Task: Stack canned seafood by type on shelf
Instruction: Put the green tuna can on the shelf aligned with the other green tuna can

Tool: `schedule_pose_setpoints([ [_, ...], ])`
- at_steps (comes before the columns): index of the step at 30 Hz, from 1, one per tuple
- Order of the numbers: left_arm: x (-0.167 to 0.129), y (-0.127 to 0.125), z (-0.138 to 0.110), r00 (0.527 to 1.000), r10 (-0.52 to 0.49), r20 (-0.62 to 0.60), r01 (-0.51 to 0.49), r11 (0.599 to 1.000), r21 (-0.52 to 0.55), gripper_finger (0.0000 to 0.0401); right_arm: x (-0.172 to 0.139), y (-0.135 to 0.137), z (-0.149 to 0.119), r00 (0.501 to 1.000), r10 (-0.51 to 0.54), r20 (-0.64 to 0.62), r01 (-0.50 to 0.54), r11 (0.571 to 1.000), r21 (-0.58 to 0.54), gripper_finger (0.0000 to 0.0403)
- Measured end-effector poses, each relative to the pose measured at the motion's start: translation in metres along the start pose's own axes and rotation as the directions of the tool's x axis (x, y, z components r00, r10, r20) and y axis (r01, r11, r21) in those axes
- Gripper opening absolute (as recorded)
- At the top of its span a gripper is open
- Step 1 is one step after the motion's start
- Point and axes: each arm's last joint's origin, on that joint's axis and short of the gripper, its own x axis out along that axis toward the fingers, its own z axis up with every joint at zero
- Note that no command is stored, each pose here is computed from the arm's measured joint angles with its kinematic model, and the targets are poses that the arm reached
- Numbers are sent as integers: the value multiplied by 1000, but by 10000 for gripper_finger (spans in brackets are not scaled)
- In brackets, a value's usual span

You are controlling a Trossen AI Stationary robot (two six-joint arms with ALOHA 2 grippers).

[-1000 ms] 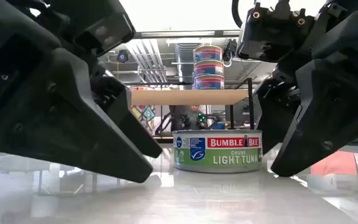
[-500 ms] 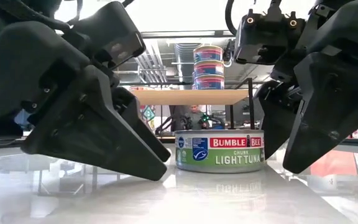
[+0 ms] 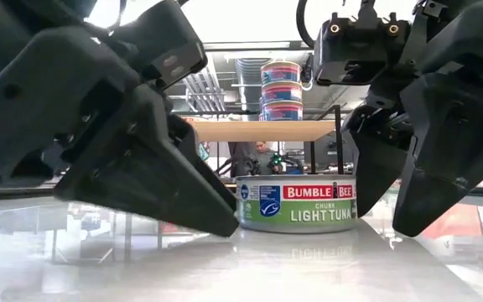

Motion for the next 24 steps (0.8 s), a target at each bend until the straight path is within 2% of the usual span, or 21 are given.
schedule_pose_setpoints([
  [2,0,-1,0,999,-28,-18,28,1000,10,361,0,0,0,1000,-2,2,2,1000,13,400],
  [5,1,0,0,999,-19,-45,18,1000,-10,361,0,0,0,1000,-3,6,3,999,39,400],
  [16,1,0,0,998,-18,-60,10,990,-142,361,0,0,0,1000,-4,11,3,997,78,400],
  [24,4,9,1,987,-106,-124,83,981,-177,361,0,-1,0,1000,-6,8,6,997,80,400],
])
